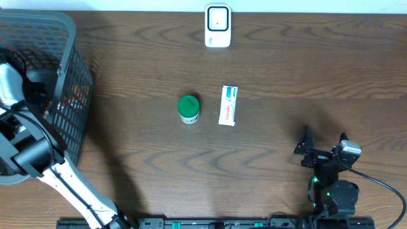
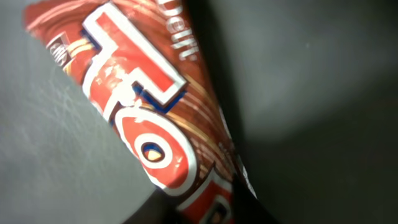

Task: Scan the item barcode
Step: 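Reach into the basket and grasp the red TOP chocolate bar, then hold the chocolate bar under the scanner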

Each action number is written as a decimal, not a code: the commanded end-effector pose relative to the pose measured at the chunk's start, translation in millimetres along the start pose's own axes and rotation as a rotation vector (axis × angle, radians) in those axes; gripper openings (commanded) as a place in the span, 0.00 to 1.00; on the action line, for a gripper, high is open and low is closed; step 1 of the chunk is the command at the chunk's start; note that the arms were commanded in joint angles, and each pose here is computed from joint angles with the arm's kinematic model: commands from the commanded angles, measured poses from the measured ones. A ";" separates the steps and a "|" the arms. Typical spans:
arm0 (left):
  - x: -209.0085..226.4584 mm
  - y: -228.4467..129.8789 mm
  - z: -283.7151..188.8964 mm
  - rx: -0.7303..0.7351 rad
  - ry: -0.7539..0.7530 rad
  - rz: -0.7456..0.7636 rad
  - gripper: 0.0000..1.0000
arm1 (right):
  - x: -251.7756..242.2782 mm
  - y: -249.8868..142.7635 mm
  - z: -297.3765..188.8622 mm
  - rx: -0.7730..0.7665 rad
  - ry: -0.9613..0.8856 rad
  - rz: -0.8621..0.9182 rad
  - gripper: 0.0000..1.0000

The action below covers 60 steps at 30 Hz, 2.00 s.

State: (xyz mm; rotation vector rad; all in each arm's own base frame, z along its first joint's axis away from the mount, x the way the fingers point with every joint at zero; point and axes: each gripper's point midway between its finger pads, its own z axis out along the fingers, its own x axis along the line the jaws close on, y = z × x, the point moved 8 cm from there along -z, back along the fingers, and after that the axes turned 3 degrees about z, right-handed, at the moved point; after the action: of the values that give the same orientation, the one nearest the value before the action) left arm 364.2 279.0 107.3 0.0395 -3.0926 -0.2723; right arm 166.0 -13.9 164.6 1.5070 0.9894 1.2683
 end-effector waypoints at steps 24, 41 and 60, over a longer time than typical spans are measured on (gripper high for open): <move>87.6 -162.6 -377.9 -0.043 -1.089 0.544 0.10 | -0.9 -0.4 -0.1 0.001 -0.004 0.007 0.99; 53.2 -539.4 -218.3 -0.127 -0.582 1.605 0.11 | -0.9 -0.4 -0.1 0.001 -0.004 0.007 0.99; 41.7 -610.2 -118.8 0.028 -0.510 1.832 0.10 | -0.9 -0.4 -0.1 0.001 -0.004 0.007 0.99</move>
State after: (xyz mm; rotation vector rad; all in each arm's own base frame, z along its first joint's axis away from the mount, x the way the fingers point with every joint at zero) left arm 340.2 -342.2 120.0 -2.7052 -2.0789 -0.1103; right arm 166.0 -13.8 164.6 1.5068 0.9901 1.2689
